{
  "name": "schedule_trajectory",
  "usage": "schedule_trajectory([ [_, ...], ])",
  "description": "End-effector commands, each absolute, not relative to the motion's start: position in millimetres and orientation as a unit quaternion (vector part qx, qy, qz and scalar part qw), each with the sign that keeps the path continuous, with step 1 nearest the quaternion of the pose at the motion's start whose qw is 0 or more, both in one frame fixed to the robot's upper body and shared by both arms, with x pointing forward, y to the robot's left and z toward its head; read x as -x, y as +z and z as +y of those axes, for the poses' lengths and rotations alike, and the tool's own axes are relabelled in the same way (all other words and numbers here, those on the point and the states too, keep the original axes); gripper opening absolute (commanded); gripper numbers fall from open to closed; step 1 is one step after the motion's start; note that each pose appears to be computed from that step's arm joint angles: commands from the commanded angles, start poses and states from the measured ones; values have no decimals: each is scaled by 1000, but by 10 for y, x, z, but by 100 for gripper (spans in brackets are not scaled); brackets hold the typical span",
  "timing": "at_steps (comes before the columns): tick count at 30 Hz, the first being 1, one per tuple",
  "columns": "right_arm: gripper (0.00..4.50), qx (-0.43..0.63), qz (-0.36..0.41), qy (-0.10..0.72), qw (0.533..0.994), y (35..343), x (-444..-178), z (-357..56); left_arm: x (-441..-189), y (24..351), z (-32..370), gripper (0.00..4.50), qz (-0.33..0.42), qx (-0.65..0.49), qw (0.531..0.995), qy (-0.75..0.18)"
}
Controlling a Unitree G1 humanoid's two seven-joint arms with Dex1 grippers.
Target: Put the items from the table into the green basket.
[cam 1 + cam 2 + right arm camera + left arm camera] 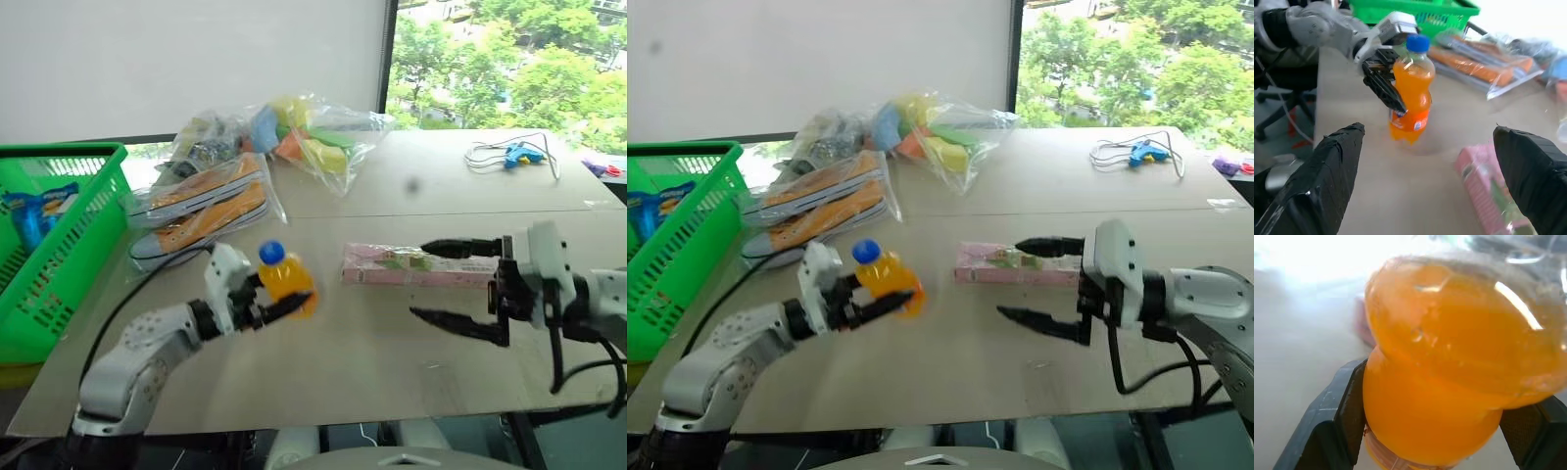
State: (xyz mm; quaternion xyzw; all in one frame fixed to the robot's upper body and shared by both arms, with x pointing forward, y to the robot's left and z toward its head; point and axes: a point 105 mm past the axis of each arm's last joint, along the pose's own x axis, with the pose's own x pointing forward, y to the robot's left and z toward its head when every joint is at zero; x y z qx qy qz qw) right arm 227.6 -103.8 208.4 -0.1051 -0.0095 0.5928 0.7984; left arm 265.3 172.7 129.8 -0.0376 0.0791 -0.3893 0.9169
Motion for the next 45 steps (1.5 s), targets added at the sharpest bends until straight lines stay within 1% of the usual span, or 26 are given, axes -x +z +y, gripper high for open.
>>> schedule_trajectory([
  [1,450,84,-38,597,797,2404,-2662,-794,-3001,2166,2161,302,-60,62,963,-256],
  [4,450,105,-43,611,783,2606,-2882,-628,-3098,2608,2374,302,-112,58,973,-193],
  [6,450,113,-47,617,778,2777,-3006,-512,-3152,2915,2639,302,-141,49,981,-128],
  [8,450,116,-62,637,760,2965,-3010,-371,-3207,3120,3028,302,-137,39,989,-41],
  [10,450,109,-74,655,744,3100,-2974,-223,-3209,3218,3434,302,-112,14,993,36],
  [12,450,110,-81,676,724,3153,-2902,-78,-3162,3299,3755,302,-103,-11,991,80],
  [14,450,113,-85,694,706,3153,-2822,30,-3131,3299,4016,302,-82,-56,988,121],
  [18,450,131,-90,678,718,3067,-2907,252,-3114,3122,4498,302,-29,-78,980,182],
  [22,450,129,-103,666,727,3069,-2917,372,-3138,2826,4788,302,21,-94,972,215],
  [23,450,125,-107,664,730,3087,-2912,382,-3123,2757,4850,382,28,-91,970,222],
  [25,450,116,-110,655,738,3116,-2923,382,-3128,2680,4876,447,33,-86,973,211],
  [26,450,115,-109,649,744,3117,-2937,372,-3121,2673,4898,447,32,-90,972,216],
  [29,450,111,-100,635,758,3106,-2970,340,-3136,2718,4898,447,18,-95,972,216],
  [35,450,109,-86,614,777,3038,-2984,286,-3262,2926,4677,447,-43,-71,983,165],
  [38,450,102,-83,609,782,3018,-2975,238,-3362,3051,4437,447,-80,-58,989,112],
  [39,450,103,-82,606,785,3006,-2973,207,-3412,3097,4281,447,-95,-44,992,75],
  [41,450,110,-84,596,791,2964,-2969,94,-3494,3133,3731,447,-103,-36,993,-52],
  [43,450,124,-77,581,801,2877,-2976,-56,-3510,3069,3191,447,-94,-42,982,-156],
  [45,450,134,-72,570,808,2806,-2959,-185,-3487,2992,2797,447,-78,-11,970,-230],
])
